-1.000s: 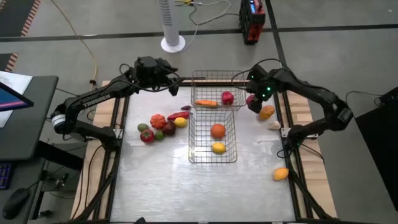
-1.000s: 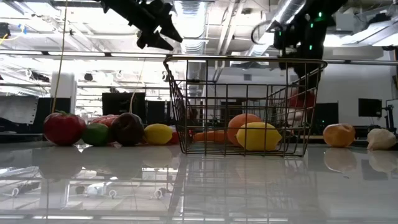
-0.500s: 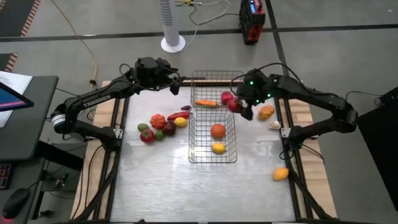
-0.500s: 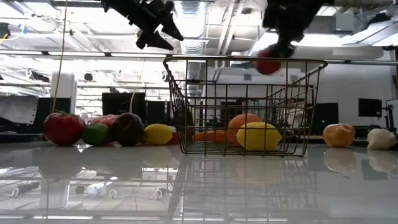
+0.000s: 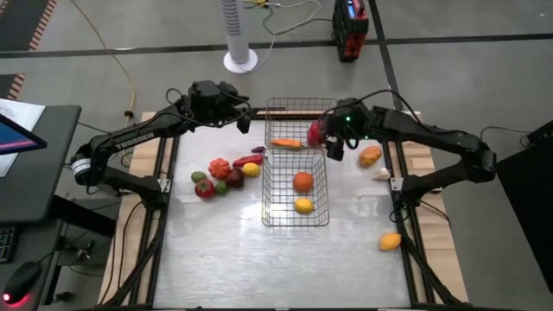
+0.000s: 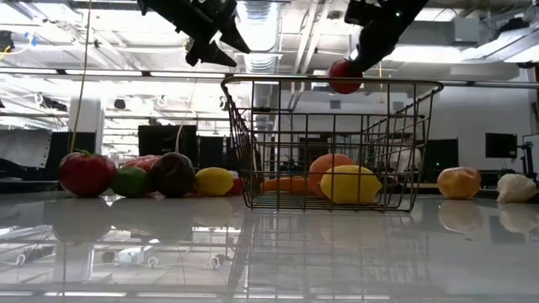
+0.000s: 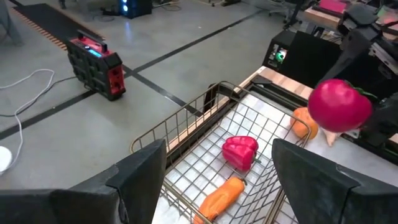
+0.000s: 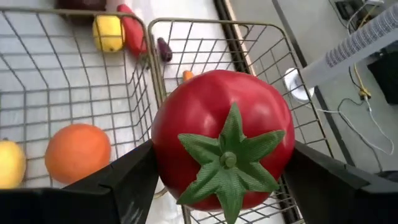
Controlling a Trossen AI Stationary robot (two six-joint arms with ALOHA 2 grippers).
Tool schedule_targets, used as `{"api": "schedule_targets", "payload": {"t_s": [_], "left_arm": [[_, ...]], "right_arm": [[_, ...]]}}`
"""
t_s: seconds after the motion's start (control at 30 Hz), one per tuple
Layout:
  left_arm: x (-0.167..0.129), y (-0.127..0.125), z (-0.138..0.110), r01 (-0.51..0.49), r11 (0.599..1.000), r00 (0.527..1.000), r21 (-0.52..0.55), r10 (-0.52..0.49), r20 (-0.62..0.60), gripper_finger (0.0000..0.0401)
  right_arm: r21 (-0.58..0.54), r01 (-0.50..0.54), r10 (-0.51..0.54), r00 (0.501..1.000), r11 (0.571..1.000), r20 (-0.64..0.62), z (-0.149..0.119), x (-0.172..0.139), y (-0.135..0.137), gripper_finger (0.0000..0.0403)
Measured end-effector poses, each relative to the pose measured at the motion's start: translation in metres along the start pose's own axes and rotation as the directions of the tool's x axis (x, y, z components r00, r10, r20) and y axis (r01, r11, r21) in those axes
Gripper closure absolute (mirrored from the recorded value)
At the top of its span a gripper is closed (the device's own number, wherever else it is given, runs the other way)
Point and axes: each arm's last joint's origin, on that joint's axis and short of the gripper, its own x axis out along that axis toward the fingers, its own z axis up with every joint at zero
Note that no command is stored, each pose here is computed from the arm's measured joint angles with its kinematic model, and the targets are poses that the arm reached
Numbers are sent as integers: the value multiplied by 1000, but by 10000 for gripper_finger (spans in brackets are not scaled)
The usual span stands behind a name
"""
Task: Sort produce into baskets
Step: Put the right tomato into the bottom wire basket, then put the mango into the top wire basket
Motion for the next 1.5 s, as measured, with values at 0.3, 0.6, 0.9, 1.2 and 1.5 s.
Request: {"api": "schedule_targets", "payload": {"t_s": [0.3,0.6,0.9,1.2,1.5], "left_arm": [[0,0,0,0,1000,1000,-26,0,0,122],[0,0,0,9,1000,1000,-26,-9,-4,122],[0,-1,-2,34,999,999,-32,-34,-22,122],[0,-1,-2,34,999,999,-23,-35,-22,122],[0,-1,-1,36,999,999,-22,-37,-17,122]], "right_arm": [[202,-344,336,939,917,72,4,6,16,63],[212,-387,408,911,897,-66,1,27,37,10],[245,-191,268,903,951,-337,-40,-8,7,21],[478,23,250,830,878,-499,-112,12,-14,21],[262,-40,217,686,964,-694,-135,44,-18,5]]}}
